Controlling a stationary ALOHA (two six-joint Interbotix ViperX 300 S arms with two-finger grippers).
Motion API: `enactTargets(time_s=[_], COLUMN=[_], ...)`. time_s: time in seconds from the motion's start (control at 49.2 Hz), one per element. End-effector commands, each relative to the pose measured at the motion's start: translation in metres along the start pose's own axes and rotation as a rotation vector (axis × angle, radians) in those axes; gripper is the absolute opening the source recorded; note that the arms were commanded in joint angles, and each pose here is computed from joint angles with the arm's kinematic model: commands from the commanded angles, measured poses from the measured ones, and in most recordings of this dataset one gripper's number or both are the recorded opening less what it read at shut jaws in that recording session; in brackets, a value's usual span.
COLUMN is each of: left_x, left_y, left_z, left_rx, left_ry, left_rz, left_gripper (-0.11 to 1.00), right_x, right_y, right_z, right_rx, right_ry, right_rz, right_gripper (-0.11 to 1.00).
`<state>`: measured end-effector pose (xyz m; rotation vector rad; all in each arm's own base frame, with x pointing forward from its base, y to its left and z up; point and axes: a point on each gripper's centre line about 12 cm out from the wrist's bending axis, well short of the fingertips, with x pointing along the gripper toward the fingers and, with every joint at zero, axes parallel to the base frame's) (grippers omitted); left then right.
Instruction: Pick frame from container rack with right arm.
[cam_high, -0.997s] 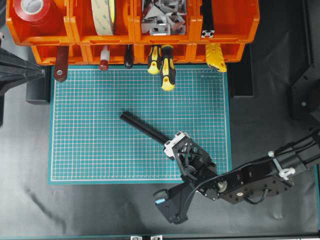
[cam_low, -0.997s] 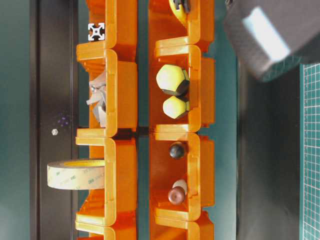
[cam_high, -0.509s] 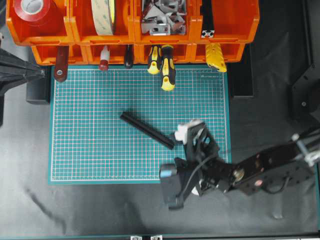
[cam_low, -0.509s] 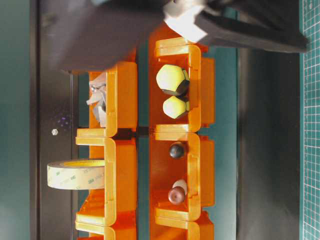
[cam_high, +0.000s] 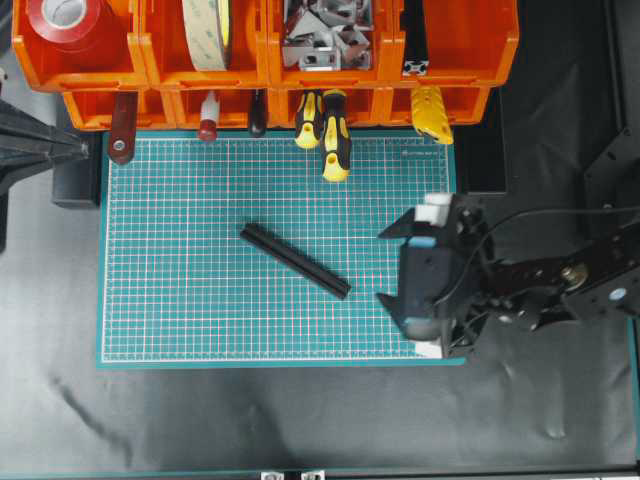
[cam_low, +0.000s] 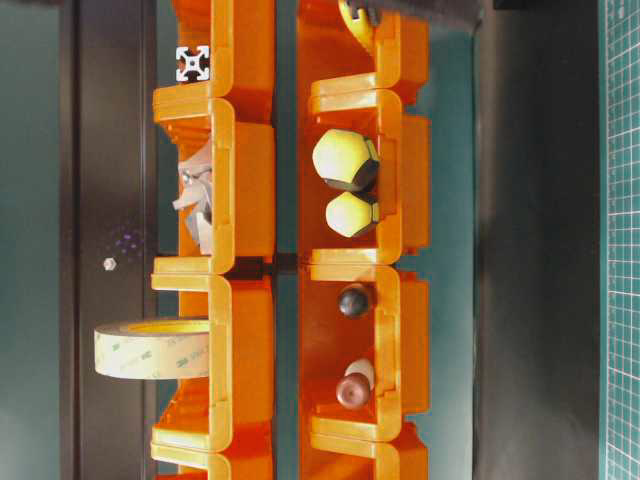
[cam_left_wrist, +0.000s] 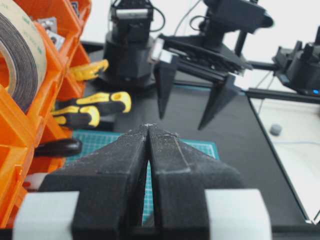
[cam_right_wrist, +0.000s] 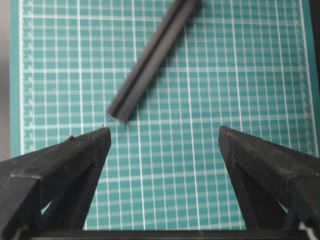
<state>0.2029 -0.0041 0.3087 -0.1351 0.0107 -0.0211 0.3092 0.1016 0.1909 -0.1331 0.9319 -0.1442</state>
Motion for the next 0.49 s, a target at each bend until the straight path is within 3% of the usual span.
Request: enactTargets(time_s=[0.0, 0.224, 0.468], left_x=[0.0012, 0.0022, 0.0021], left_y=[-0.0009, -0.0006, -0.0004], left_z=[0.004, 0.0015, 0.0004], left_rx=[0.002, 0.002, 0.002], left_ry=[-0.01, -0.001, 0.0], left_rz=[-0.003, -0.002, -0.002], left_gripper=[0.0, 0.0, 0.0], right_x=[-0.0111, -0.018, -0.0198], right_y=[-0.0035, -0.0056, -0.0045], right_z=[-0.0005, -0.0081, -0.0091], right_rx=[0.046, 0.13, 0.137], right_ry=[-0.038, -0.067, -0.079], right_rz=[0.031, 0.082, 0.104], right_gripper=[0.84, 0.84, 0.84])
